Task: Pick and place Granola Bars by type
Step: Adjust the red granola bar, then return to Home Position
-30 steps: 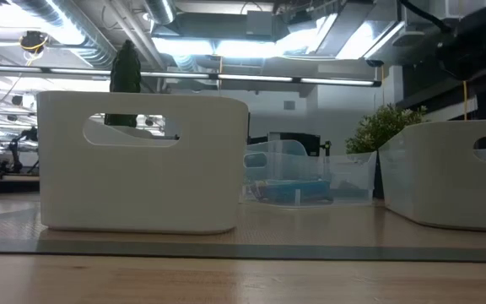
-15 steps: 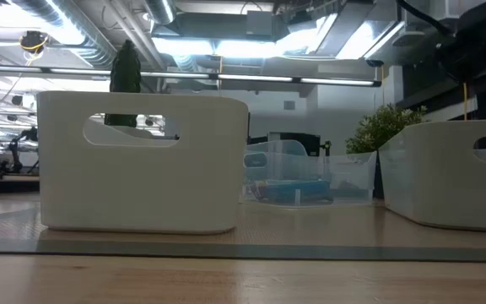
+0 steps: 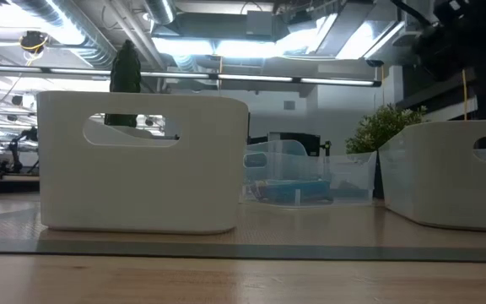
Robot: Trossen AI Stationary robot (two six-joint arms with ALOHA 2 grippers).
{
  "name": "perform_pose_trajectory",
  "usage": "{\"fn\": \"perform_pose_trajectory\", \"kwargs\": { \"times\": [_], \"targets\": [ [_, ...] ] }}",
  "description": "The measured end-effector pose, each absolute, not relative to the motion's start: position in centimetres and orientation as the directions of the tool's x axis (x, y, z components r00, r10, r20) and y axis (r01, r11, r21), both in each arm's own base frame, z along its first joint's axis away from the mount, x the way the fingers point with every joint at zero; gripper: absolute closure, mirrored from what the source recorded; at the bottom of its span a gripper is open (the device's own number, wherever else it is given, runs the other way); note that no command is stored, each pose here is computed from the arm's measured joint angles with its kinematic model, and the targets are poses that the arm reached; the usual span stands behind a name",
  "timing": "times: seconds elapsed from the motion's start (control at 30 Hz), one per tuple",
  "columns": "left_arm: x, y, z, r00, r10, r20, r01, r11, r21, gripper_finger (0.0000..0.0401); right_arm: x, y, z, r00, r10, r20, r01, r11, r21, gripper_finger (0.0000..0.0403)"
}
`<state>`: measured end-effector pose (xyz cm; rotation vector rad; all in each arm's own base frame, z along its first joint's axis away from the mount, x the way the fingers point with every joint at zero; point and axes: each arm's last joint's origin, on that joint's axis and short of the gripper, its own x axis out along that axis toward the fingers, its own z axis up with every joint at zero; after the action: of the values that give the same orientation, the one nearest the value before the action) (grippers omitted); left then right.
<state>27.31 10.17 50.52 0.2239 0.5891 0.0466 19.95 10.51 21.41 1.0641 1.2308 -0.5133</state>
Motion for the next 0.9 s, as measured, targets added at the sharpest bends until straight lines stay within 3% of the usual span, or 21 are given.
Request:
{"fn": "perform_pose_trajectory", "kwargs": {
  "times": [0.23,0.4,0.57,0.77,0.9],
  "targets": [
    [27.3,10.2,50.5,0.831,0.107,-0.546,0.016,0.976,0.216,0.0240,20.1,9.7,21.4,0.339,0.118,-0.933,0.785,0.512,0.350,0.0107],
    [27.1,10.1,50.6,0.838,0.073,-0.541,0.033,0.982,0.184,0.0240,20.1,8.4,22.4,0.483,-0.140,-0.864,0.737,0.598,0.315,0.0107],
    [24.6,10.3,51.7,0.855,0.042,-0.518,0.033,0.990,0.135,0.0240,19.8,6.4,24.7,0.610,-0.410,-0.678,0.712,0.660,0.240,0.0107],
    [19.5,9.9,53.2,0.854,0.119,-0.506,-0.081,0.992,0.097,0.0240,19.6,2.7,27.8,0.727,-0.293,-0.621,0.508,0.838,0.199,0.0107],
    [15.9,8.3,53.4,0.842,-0.016,-0.540,0.069,0.995,0.079,0.0240,18.4,0.0,29.0,0.749,-0.290,-0.596,0.442,0.888,0.123,0.0107]
  ]
}}
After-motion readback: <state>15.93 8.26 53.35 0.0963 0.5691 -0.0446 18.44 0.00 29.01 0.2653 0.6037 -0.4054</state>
